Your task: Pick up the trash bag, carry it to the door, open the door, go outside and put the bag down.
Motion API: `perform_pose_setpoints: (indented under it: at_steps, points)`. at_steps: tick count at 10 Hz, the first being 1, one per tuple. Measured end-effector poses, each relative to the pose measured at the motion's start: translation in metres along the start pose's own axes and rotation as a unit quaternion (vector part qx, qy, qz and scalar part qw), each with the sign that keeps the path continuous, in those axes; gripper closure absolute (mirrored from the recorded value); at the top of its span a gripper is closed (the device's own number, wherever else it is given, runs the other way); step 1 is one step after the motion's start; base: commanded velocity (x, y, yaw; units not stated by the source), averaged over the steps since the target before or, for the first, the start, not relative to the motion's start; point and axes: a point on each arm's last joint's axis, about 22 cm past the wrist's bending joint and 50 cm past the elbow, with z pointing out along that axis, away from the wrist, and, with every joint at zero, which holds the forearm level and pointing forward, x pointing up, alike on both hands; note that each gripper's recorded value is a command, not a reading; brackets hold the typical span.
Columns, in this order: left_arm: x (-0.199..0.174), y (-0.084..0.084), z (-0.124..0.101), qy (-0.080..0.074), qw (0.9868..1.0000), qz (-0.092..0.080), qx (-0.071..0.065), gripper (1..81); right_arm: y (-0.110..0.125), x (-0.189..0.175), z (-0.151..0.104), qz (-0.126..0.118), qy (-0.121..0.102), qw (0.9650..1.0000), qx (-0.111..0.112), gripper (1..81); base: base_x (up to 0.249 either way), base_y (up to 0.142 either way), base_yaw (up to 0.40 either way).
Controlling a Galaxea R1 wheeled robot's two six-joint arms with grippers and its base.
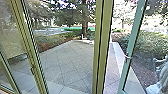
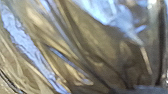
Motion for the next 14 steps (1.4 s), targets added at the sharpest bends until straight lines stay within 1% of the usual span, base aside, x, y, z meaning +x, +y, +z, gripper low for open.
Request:
perform_pose_setpoints:
  at_steps: [2,3,4,5,6,7,9,10,12,14]
  points:
    - [-0.001,0.007,0.001,0.002,1.0,-0.004,-0.004,81.1,0.001,-0.018,0.012,-0.004,-0.009,0.9999,-0.012,1.0,0.0,0.0,0.0]
    - [-0.003,0.006,0.001,0.007,0.9999,-0.013,-0.003,81.1,0.004,-0.02,0.018,-0.012,-0.014,0.9996,-0.021,1.0,0.0,0.0,0.0]
    - [-0.009,0.004,0.0,0.011,0.9996,-0.027,-0.002,81.1,0.0,-0.016,0.025,-0.026,-0.019,0.9992,-0.025,1.0,0.0,0.0,0.0]
    - [-0.017,0.002,-0.001,0.012,0.9992,-0.039,-0.001,81.1,-0.007,-0.01,0.032,-0.037,-0.021,0.9988,-0.025,1.0,0.0,0.0,0.0]
    - [-0.022,0.001,-0.002,0.012,0.9989,-0.045,0.0,81.1,-0.013,-0.009,0.037,-0.043,-0.023,0.9985,-0.024,1.0,0.0,0.0,0.0]
    - [-0.022,0.0,-0.002,0.012,0.9989,-0.045,0.002,81.1,-0.013,-0.012,0.039,-0.046,-0.025,0.9983,-0.026,1.0,0.0,0.0,0.0]
    - [-0.009,-0.001,-0.002,0.019,0.9989,-0.043,0.003,81.1,-0.011,-0.029,0.045,-0.05,-0.034,0.9975,-0.035,1.0,0.0,0.0,0.0]
    - [-0.005,0.001,-0.001,0.023,0.9989,-0.042,0.001,81.1,-0.013,-0.033,0.05,-0.053,-0.035,0.9971,-0.04,1.0,0.0,0.0,0.0]
    - [-0.006,0.006,0.0,0.02,0.999,-0.041,-0.002,81.1,-0.012,-0.034,0.06,-0.063,-0.034,0.9958,-0.058,1.0,0.0,0.0,0.0]
    - [-0.006,0.007,0.0,0.021,0.9989,-0.041,-0.002,81.1,-0.016,-0.04,0.068,-0.074,-0.036,0.9942,-0.069,1.0,0.0,0.0,0.0]
